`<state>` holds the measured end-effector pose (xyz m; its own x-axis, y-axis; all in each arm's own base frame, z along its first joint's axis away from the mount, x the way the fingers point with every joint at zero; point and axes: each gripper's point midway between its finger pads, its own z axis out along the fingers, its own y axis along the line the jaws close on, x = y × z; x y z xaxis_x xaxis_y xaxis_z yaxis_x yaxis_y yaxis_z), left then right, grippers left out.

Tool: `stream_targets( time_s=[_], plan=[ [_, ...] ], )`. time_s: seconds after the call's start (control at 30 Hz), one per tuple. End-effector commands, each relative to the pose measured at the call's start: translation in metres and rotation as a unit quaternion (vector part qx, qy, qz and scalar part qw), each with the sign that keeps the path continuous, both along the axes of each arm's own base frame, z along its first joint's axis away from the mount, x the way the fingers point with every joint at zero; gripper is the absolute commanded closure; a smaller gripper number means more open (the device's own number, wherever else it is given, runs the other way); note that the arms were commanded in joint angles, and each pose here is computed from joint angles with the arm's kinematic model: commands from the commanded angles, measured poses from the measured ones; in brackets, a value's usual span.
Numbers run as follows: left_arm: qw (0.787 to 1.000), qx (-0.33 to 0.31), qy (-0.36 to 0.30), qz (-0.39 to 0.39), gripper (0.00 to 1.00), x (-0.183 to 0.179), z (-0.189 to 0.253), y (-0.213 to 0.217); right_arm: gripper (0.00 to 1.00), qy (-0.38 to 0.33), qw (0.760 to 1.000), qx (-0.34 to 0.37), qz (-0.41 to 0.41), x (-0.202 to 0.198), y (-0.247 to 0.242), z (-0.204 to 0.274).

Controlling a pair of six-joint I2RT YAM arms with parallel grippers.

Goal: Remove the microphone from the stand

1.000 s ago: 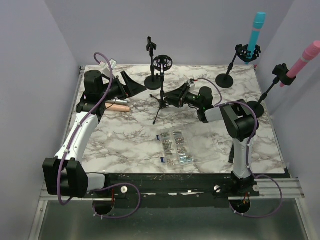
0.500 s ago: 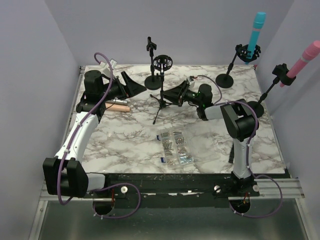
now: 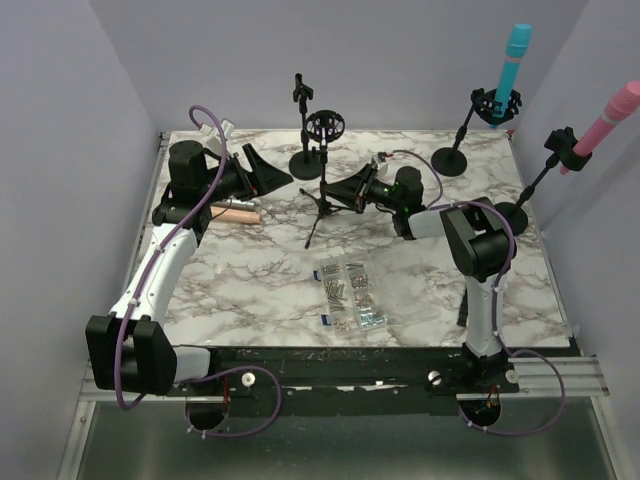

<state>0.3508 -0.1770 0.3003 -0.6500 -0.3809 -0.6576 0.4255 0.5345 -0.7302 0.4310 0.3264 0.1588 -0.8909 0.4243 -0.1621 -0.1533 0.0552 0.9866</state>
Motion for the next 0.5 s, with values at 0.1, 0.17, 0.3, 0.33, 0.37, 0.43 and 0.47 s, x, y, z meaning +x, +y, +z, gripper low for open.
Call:
stream_targets(
  time_s=[0.1, 0.17, 0.3, 0.33, 0.37, 0.43, 0.47],
  plan=[
    [1.000, 0.003, -0.013, -0.004, 0.17, 0.000, 0.007, -0.002, 1.00, -0.022, 0.994, -0.100, -0.024, 0.006, -0.009, -0.029],
    [1.000, 0.002, -0.011, -0.007, 0.17, 0.000, 0.008, -0.003, 1.00, -0.038, 0.985, -0.163, -0.045, 0.013, -0.017, -0.041],
    [1.000, 0.002, -0.012, -0.003, 0.17, 0.000, 0.007, -0.002, 1.00, -0.078, 0.941, -0.316, -0.094, 0.026, -0.040, -0.066],
    [1.000, 0.003, -0.014, -0.003, 0.17, -0.001, 0.008, -0.002, 1.00, -0.091, 0.927, -0.349, -0.104, 0.027, -0.045, -0.070],
    [1.000, 0.004, -0.014, -0.002, 0.17, -0.001, 0.007, -0.001, 1.00, -0.102, 0.916, -0.372, -0.112, 0.028, -0.050, -0.072],
    [1.000, 0.005, -0.014, 0.001, 0.17, 0.000, 0.007, -0.001, 1.00, -0.126, 0.890, -0.419, -0.126, 0.028, -0.057, -0.073],
    [1.000, 0.006, -0.014, 0.002, 0.17, 0.000, 0.006, -0.001, 1.00, -0.143, 0.875, -0.443, -0.135, 0.027, -0.060, -0.071]
  ],
)
